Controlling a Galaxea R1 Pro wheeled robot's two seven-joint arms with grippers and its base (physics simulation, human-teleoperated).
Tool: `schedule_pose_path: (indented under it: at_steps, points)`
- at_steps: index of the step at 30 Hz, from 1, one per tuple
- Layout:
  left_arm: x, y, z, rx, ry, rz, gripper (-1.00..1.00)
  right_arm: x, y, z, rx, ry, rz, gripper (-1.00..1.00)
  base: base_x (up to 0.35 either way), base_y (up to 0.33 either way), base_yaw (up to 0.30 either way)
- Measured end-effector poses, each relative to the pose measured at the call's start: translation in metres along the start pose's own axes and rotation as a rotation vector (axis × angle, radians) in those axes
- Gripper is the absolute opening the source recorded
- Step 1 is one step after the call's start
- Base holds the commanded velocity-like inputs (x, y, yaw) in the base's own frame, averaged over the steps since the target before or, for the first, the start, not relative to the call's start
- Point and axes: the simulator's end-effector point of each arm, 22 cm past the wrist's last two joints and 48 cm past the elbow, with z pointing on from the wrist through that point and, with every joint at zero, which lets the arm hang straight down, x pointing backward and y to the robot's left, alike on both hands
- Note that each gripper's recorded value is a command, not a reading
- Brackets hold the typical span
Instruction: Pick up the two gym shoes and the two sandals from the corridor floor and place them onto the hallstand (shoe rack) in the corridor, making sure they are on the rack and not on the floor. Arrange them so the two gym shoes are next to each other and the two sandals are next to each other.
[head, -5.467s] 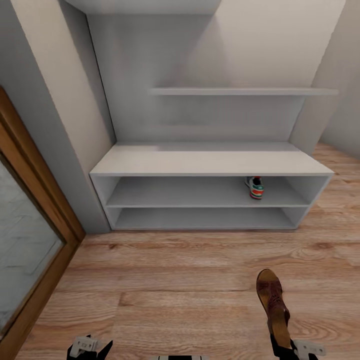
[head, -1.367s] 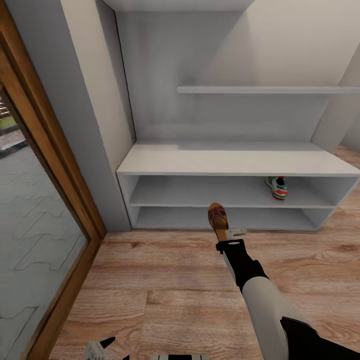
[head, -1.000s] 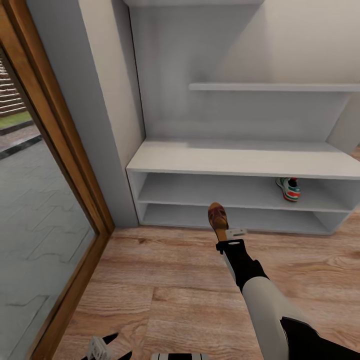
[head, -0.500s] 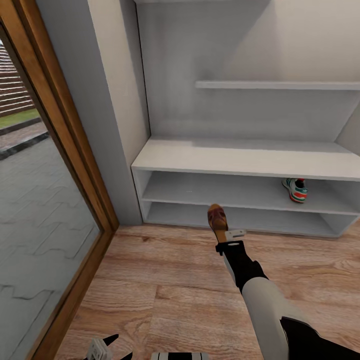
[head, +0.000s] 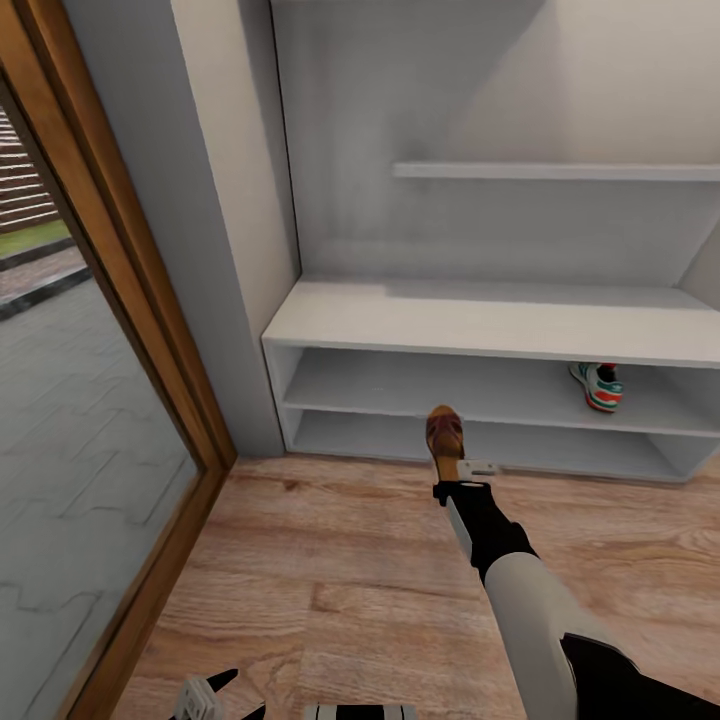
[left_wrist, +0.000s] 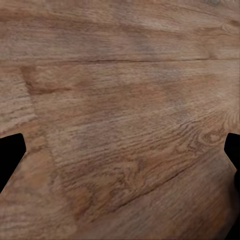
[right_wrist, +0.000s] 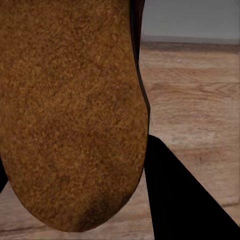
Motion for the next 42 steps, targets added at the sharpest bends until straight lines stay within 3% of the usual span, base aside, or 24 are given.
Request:
schedule_pose_path:
  at_steps: [15, 29, 42]
  points:
    - [0.0028, -0.0012, 0.0003, 0.001, 0.003, -0.005, 1.0, 0.0004, -0.0003, 0.0001, 0.002, 0.002, 0.005, -1.0, 0.152, 0.022, 0.0]
    - [0.0046, -0.0024, 0.0007, 0.001, 0.005, -0.01, 1.0, 0.001, -0.0001, 0.0001, 0.001, 0.003, 0.005, -1.0, 0.309, 0.0, 0.0]
    - [0.0041, -0.0089, 0.0069, 0.009, -0.002, -0.018, 1.0, 0.001, -0.0001, 0.0002, 0.002, 0.003, 0.005, -1.0, 0.091, 0.0, 0.0]
